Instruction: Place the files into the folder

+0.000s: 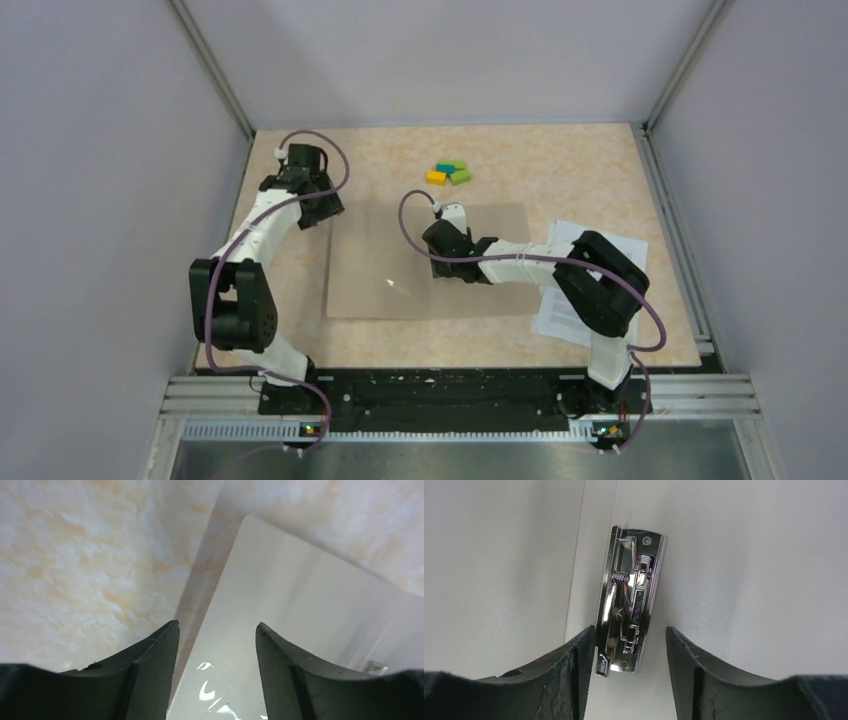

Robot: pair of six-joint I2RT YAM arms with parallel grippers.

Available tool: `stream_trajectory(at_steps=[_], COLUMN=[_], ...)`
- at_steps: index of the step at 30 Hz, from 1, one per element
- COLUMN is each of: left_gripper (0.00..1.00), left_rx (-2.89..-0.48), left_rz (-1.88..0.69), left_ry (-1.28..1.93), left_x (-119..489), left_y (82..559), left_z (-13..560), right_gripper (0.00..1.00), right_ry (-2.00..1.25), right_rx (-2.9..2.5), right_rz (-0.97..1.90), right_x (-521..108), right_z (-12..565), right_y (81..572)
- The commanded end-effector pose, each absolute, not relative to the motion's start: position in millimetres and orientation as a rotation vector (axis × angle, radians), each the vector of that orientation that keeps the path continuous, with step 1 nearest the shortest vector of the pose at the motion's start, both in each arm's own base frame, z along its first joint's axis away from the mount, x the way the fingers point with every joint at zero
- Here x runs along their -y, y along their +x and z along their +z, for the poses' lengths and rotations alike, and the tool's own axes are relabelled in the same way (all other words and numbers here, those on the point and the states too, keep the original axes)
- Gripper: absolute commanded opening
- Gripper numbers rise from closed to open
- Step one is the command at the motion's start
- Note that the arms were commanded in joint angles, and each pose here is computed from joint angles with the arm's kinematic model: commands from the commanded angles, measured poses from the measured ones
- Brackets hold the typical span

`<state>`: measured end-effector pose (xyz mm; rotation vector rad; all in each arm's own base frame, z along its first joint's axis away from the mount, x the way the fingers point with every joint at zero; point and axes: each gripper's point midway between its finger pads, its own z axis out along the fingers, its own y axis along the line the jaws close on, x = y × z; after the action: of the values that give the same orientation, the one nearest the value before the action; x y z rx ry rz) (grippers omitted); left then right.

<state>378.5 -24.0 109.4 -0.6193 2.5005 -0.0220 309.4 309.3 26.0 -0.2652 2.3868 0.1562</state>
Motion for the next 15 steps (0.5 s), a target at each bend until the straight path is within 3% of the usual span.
stream_trajectory(at_steps=[1,9,15], left_gripper=[0.63,0.53,0.54], left_rx=[-2.340,-2.413,-2.465], left_rz=[-0.074,-0.463,-0.748], left_ry=[-0.514,-0.304,-0.157], left_x=[26.1,134.7,223.4], left_y=[397.4,367.4,343.3], left_z=[184.5,168.5,146.7], right_gripper=[0.53,0.60,0.75], right_ry=[-0.223,-0.195,-0.083], right_rx=[-2.414,-2.384,-2.349], right_rz=[0.078,0.157,0.234], right_x=[-294.1,-304.3,-282.3], right_z=[21.3,54.6,101.4], right_y=[310.9,315.1,318.1])
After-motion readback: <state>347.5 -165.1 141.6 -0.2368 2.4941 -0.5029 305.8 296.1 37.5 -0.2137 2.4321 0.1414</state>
